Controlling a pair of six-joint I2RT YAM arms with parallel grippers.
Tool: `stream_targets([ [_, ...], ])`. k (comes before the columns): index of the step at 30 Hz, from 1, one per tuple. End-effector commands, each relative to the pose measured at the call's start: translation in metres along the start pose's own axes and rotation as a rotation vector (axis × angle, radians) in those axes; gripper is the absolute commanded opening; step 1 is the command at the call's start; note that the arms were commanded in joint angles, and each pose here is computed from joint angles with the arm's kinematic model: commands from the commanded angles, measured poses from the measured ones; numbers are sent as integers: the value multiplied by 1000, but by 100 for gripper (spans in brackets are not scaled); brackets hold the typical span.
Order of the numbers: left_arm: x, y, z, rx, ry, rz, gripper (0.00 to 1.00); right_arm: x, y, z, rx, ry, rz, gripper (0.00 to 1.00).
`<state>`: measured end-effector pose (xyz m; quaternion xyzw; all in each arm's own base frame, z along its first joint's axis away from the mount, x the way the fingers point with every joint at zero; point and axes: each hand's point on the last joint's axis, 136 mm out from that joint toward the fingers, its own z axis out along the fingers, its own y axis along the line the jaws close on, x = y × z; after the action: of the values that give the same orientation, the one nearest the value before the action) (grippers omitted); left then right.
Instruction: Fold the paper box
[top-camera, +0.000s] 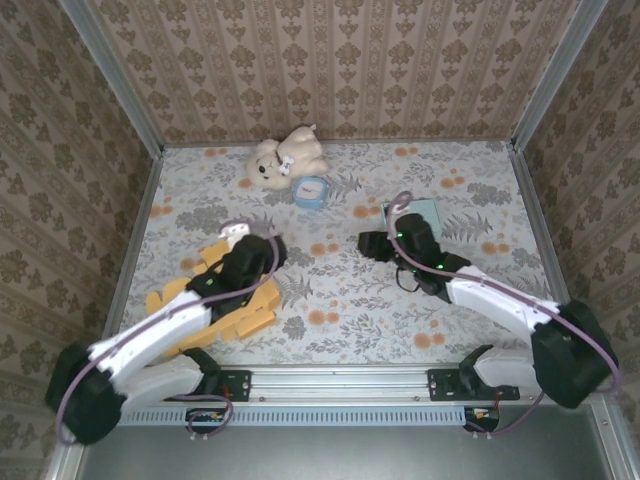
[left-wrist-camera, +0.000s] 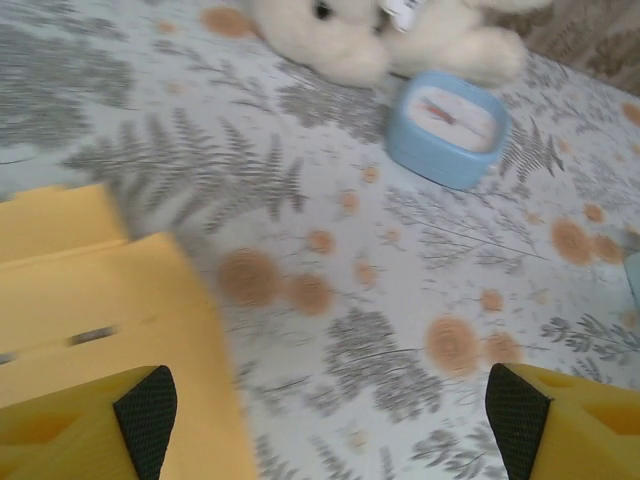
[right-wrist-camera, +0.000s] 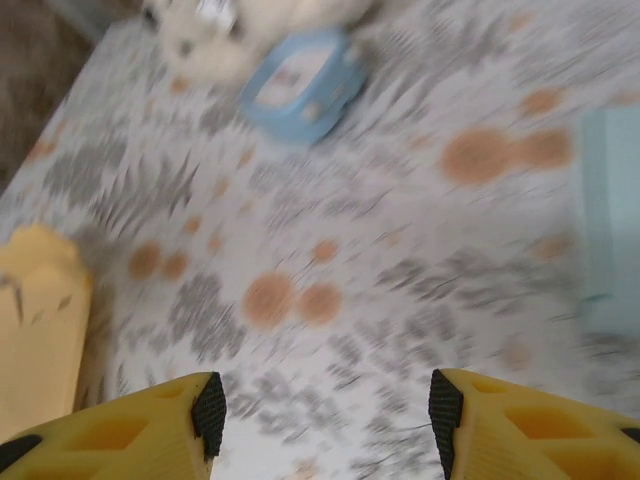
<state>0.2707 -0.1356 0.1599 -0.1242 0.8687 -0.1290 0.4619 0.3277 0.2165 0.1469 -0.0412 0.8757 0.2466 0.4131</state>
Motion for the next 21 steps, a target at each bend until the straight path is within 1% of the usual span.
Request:
stream_targets([
  [1,0,57,-23,-126,-86,-20,84,28,43,26,-125,124,-38,59],
  [3,7,78,-32,-140,-111,-47,85,43,65,45,-181,182,-36,59],
  [6,14,99,-44,-117,-173,-103,85,63,97,73,-250,262,-41,57],
  [10,16,117,-55,-101,-243,-141,84,88,129,102,-333,364,-41,50],
  [15,14,118,-61,-72,-260,-136,85,105,141,120,-383,454,-35,47],
  [17,15,113,-59,-52,-255,-117,85,109,143,122,-392,486,-57,47],
  [21,19,113,-54,-53,-256,-106,86,117,152,122,-444,557,-90,47],
])
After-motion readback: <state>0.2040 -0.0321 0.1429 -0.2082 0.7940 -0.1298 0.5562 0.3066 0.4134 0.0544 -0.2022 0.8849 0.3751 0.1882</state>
